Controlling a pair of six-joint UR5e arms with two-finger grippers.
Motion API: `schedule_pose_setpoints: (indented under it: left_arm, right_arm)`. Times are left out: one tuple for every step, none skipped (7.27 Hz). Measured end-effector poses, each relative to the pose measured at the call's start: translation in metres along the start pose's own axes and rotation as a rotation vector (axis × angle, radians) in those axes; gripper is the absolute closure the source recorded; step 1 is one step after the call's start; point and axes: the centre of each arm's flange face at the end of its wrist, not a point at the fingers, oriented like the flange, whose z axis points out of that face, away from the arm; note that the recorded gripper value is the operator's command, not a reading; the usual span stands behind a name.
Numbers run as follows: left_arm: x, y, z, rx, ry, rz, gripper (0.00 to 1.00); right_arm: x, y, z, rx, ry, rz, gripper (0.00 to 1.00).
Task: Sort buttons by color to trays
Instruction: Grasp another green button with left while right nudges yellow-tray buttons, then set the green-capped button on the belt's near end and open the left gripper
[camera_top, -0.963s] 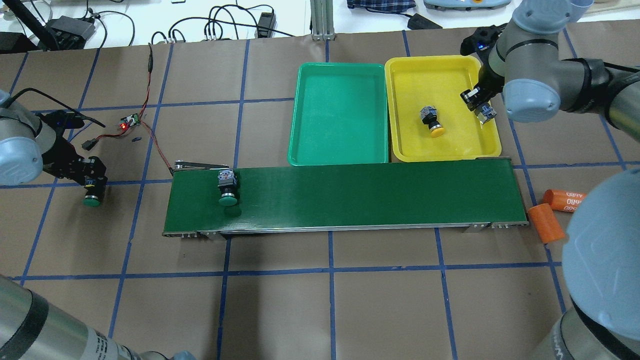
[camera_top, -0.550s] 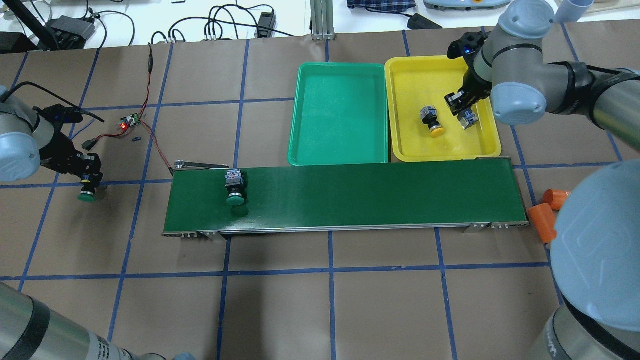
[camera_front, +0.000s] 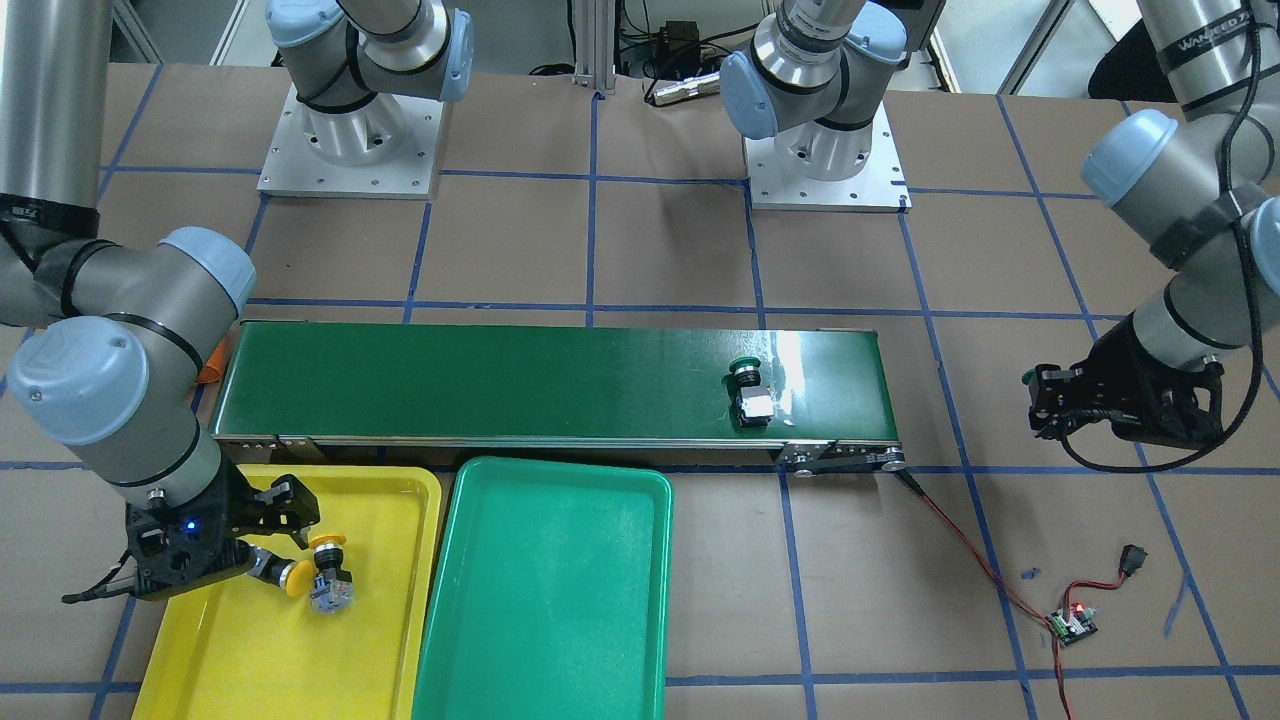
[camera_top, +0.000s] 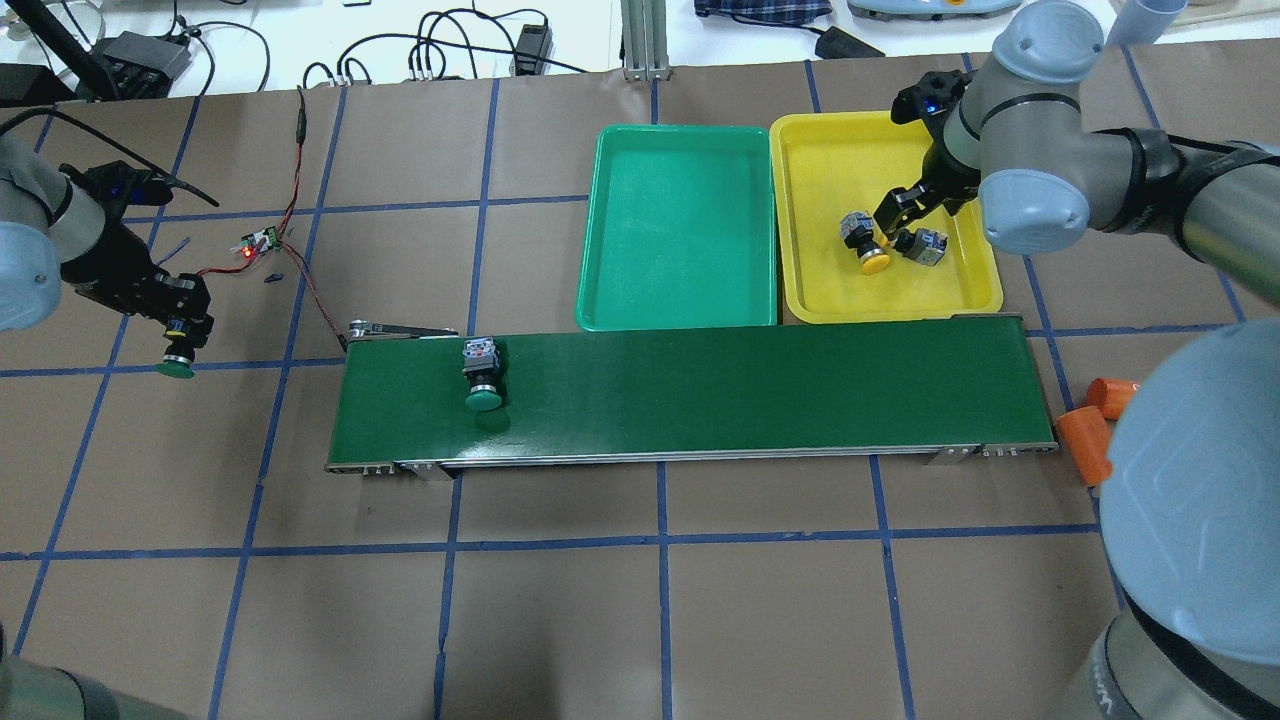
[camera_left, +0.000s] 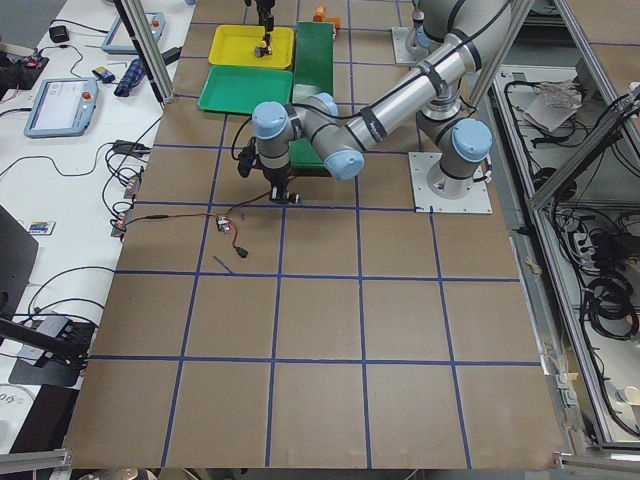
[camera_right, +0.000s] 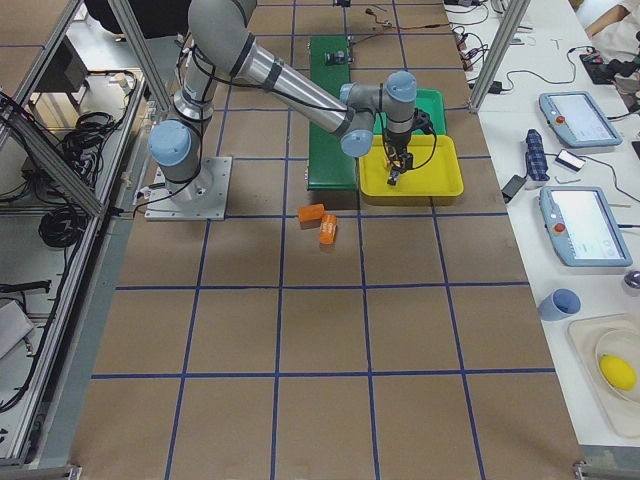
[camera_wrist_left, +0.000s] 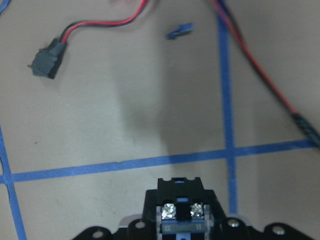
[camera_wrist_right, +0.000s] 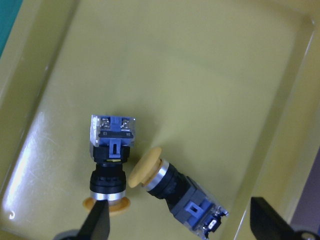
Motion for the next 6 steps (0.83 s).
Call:
schedule_pose_setpoints:
  left_arm:
    - [0.030, 0.003, -0.018, 0.012, 0.018, 0.021, 1.00]
    - [0.063, 0.006, -0.024, 0.012, 0.028, 0.046, 1.00]
    - [0.094, 0.007, -0.018, 0.000, 0.036, 0.055, 1.00]
    - [0.119, 0.008, -0.008, -0.018, 0.044, 0.053, 1.00]
    - [0.138, 0.009, 0.004, -0.039, 0.053, 0.044, 1.00]
    - [0.149, 0.011, 0.017, -0.055, 0.059, 0.037, 1.00]
  right_arm:
    - [-0.001, 0.001, -0.024, 0.013, 0.013, 0.000, 0.00]
    - [-0.005, 0.006, -0.056, 0.016, 0.017, 0.001, 0.00]
    - [-0.010, 0.013, -0.089, 0.021, 0.020, 0.001, 0.00]
    - [-0.017, 0.022, -0.123, 0.031, 0.026, 0.001, 0.00]
    - [-0.025, 0.035, -0.163, 0.030, 0.038, 0.001, 0.00]
    - [-0.034, 0.051, -0.198, 0.022, 0.048, 0.001, 0.00]
